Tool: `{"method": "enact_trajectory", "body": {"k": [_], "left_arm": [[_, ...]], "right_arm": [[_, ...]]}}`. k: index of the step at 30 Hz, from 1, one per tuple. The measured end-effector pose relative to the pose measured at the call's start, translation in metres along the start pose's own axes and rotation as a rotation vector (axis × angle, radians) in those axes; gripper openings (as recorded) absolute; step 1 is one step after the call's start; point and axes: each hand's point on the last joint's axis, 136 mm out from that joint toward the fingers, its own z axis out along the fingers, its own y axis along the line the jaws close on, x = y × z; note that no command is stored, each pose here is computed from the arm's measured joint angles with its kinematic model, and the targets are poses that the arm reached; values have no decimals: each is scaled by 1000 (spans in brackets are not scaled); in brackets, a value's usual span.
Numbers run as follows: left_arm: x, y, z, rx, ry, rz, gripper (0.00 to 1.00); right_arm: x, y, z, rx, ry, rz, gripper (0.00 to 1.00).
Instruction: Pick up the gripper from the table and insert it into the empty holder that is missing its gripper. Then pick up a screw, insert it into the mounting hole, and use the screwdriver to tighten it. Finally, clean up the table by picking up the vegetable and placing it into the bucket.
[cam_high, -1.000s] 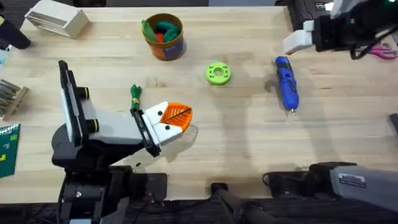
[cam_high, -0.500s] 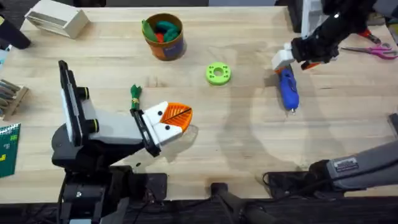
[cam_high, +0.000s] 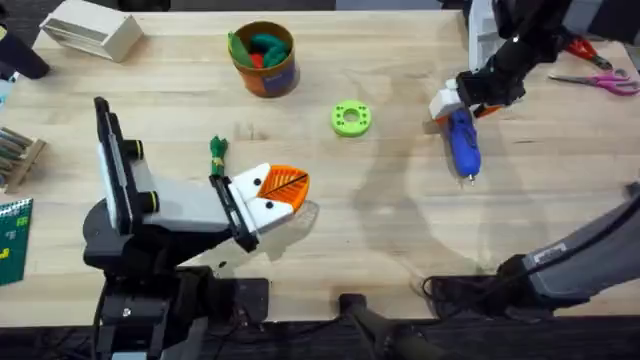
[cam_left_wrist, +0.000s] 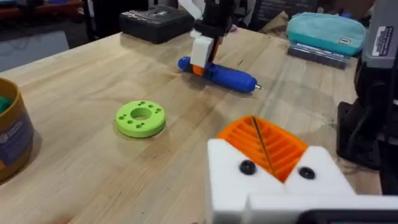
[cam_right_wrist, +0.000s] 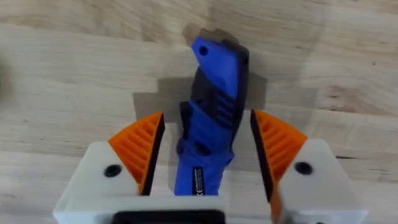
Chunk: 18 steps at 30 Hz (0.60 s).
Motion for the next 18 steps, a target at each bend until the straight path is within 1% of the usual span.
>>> {"method": "enact_trajectory", "body": {"k": [4, 9, 11, 12, 13, 16, 18], "left_arm": [[0, 0, 0, 0, 0, 0, 8], [0, 0, 0, 0, 0, 0, 8], [0, 0, 0, 0, 0, 0, 8], [0, 0, 0, 0, 0, 0, 8], [0, 0, 0, 0, 0, 0, 8], [0, 0, 0, 0, 0, 0, 8], [0, 0, 0, 0, 0, 0, 8]], "right_arm": [[0, -2, 12, -3, 20, 9, 822], [0, -1, 17, -5, 30, 12, 815], [0, -1, 17, -4, 30, 14, 695], [0, -2, 17, -2, 30, 16, 590], [0, -2, 17, -2, 30, 18, 528], [0, -2, 17, -1, 31, 19, 474], [0, -2, 18, -1, 32, 20, 360]]}}
